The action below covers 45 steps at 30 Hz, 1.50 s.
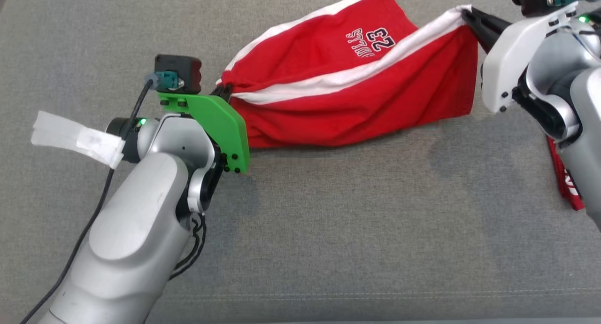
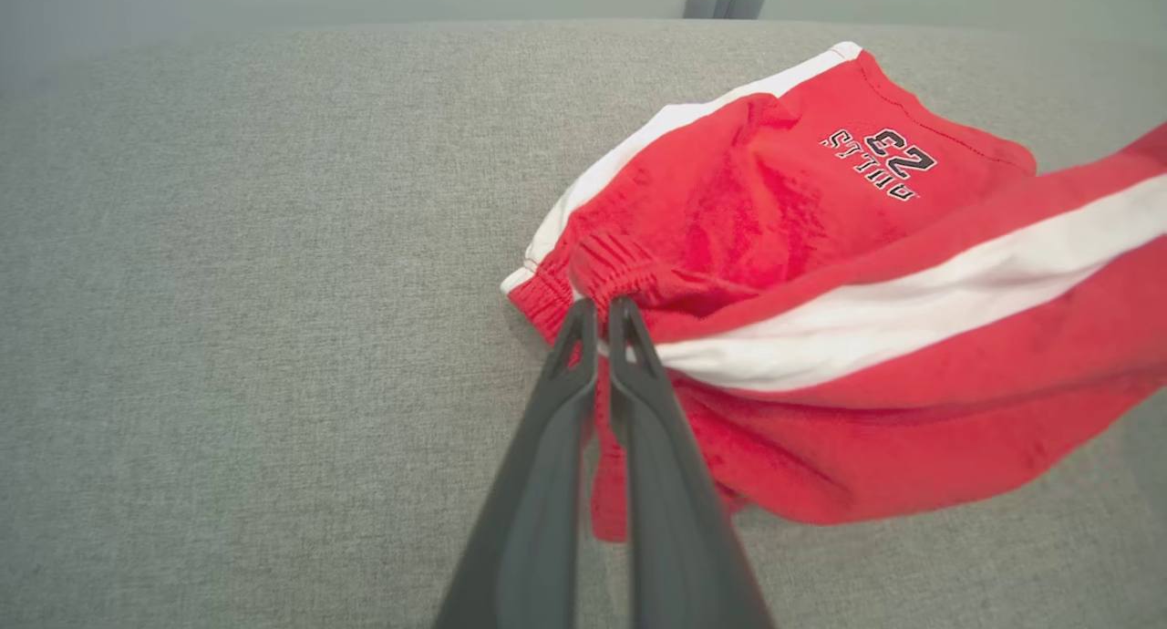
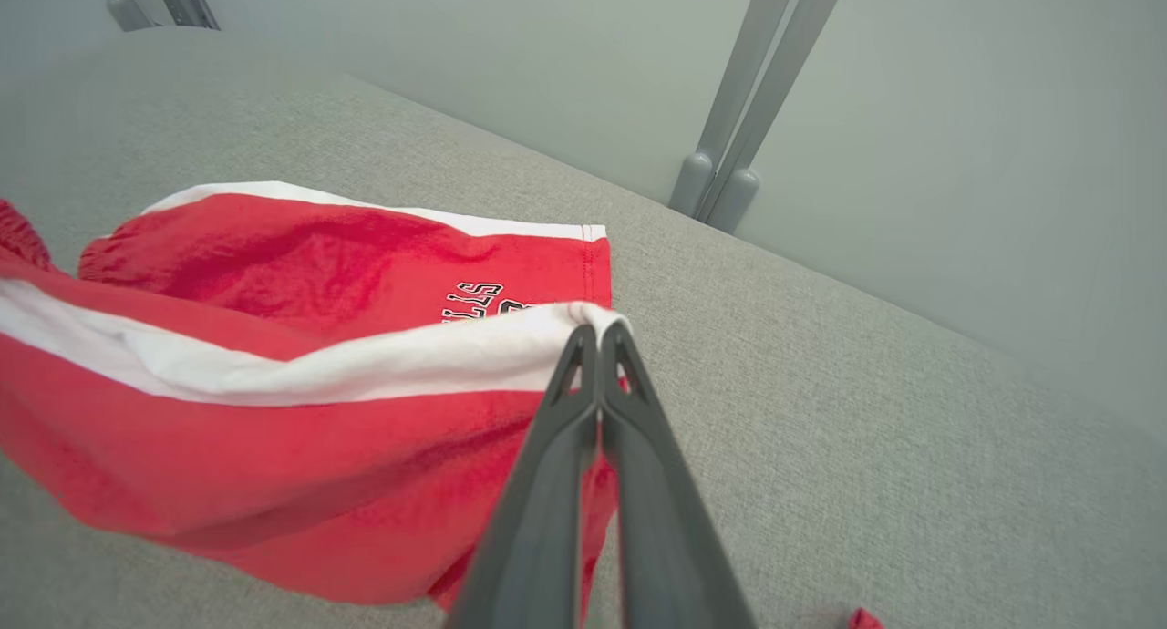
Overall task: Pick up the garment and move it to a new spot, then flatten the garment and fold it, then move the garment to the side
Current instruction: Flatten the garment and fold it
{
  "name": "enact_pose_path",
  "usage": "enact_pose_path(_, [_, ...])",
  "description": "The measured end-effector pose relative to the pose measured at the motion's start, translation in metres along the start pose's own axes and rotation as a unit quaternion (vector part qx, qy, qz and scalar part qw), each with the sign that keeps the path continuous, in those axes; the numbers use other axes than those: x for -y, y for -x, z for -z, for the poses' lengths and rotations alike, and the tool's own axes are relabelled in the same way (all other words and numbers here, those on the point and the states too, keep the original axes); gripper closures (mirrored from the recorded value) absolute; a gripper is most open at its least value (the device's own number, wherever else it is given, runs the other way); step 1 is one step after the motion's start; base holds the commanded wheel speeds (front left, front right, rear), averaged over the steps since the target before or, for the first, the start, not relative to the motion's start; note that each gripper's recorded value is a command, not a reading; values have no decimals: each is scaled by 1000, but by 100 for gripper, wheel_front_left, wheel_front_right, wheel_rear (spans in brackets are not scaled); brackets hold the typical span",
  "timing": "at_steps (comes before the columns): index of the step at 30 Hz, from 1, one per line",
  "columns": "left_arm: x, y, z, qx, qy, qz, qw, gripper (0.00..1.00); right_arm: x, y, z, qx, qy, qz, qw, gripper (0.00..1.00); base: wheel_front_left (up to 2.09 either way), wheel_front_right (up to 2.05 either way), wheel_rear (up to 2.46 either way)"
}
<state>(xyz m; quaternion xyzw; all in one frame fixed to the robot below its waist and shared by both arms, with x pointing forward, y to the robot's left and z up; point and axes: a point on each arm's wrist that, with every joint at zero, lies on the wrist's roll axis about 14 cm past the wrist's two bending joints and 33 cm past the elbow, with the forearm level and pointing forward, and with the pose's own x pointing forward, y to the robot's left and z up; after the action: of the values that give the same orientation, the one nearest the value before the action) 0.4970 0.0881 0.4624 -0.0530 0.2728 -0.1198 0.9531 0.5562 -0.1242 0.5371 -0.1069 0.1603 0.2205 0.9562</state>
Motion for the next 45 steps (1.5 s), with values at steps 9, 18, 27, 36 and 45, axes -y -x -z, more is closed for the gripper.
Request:
enact_pose_path(9, [-17, -32, -11, 5, 22, -23, 999, 100, 10, -57, -9, 31, 9, 3, 999, 100, 0, 0, 0])
enact_pose_path(18, [-36, -54, -13, 7, 18, -46, 999, 100, 4, -98, -8, 49, -2, -5, 999, 100, 0, 0, 0])
enact_pose_path(27, [-48, -68, -19, 20, 12, -66, 998, 91, 6, -125, -9, 59, -39, 1, 998, 100, 0, 0, 0])
enact_pose_path(36, [-48, -75, -20, 49, -6, -52, 997, 0, -5, -145, 3, 57, -66, -4, 996, 0, 0, 0, 0])
enact_pose_path(45, [-50, -62, -54, 168, 38, -20, 985, 0, 5, -147, 11, 63, -90, 19, 994, 0, 0, 0, 0])
